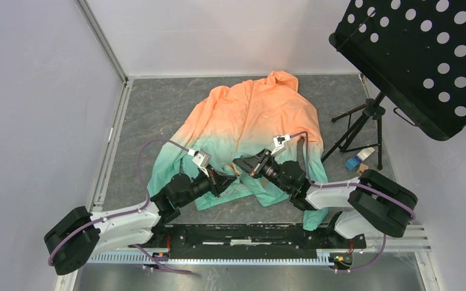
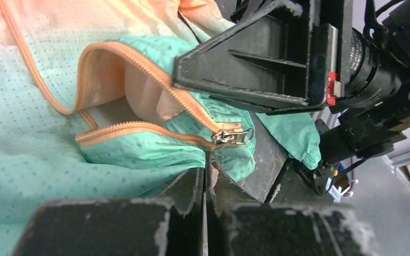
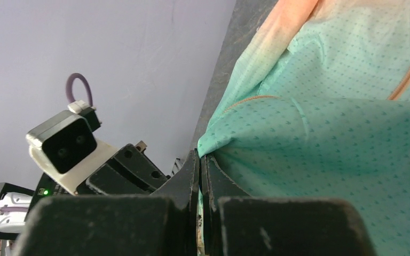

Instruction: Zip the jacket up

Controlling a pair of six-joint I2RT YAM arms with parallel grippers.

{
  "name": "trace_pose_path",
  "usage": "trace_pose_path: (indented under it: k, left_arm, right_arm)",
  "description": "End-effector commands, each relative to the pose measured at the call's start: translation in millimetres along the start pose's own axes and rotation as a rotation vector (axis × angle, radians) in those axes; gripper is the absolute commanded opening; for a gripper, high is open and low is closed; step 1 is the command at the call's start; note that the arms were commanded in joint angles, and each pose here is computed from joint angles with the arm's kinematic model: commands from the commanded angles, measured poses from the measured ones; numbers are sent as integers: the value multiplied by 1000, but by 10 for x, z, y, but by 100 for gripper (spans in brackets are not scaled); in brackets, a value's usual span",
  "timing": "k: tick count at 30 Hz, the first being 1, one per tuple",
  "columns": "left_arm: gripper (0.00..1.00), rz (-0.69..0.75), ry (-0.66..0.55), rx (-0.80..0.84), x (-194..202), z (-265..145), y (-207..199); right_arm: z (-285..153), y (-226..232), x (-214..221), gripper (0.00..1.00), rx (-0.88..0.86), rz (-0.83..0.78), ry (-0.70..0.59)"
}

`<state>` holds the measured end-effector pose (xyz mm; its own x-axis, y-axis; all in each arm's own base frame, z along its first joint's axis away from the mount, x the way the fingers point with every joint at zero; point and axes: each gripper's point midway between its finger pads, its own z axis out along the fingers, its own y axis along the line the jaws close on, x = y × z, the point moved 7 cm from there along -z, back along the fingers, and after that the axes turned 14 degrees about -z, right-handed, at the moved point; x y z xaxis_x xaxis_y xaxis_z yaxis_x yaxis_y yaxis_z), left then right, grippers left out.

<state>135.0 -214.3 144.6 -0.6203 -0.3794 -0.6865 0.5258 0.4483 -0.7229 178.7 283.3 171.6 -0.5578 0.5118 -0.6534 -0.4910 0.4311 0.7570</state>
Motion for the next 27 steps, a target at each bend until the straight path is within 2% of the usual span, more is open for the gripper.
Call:
trace_pose_path:
  k: [1, 8, 13, 16, 20, 23, 27]
  left_arm:
    - [2, 106, -4, 70, -93, 64, -242]
    - [2, 165, 4, 39, -33, -6, -293]
    - [4, 74, 3, -51, -35, 18, -251]
    - [25, -22, -16, -128, -67, -6, -233]
    - [43, -98, -32, -183, -100, -79, -227]
    - [52, -128, -32, -197, -124, -154, -251]
    - [72, -163, -45, -180, -185, -281, -316]
  right_arm:
    - [31, 106, -145, 0, -16, 25, -71]
    - [-35, 0, -184, 0, 16, 36, -96]
    - [-67, 2, -166, 0, -8, 49, -99]
    - [-90, -16, -153, 0, -1, 39, -93]
    - [-120, -37, -137, 0, 2, 44, -92]
    - [-127, -43, -123, 0, -2, 60, -90]
    - [-121, -51, -113, 0, 1, 75, -85]
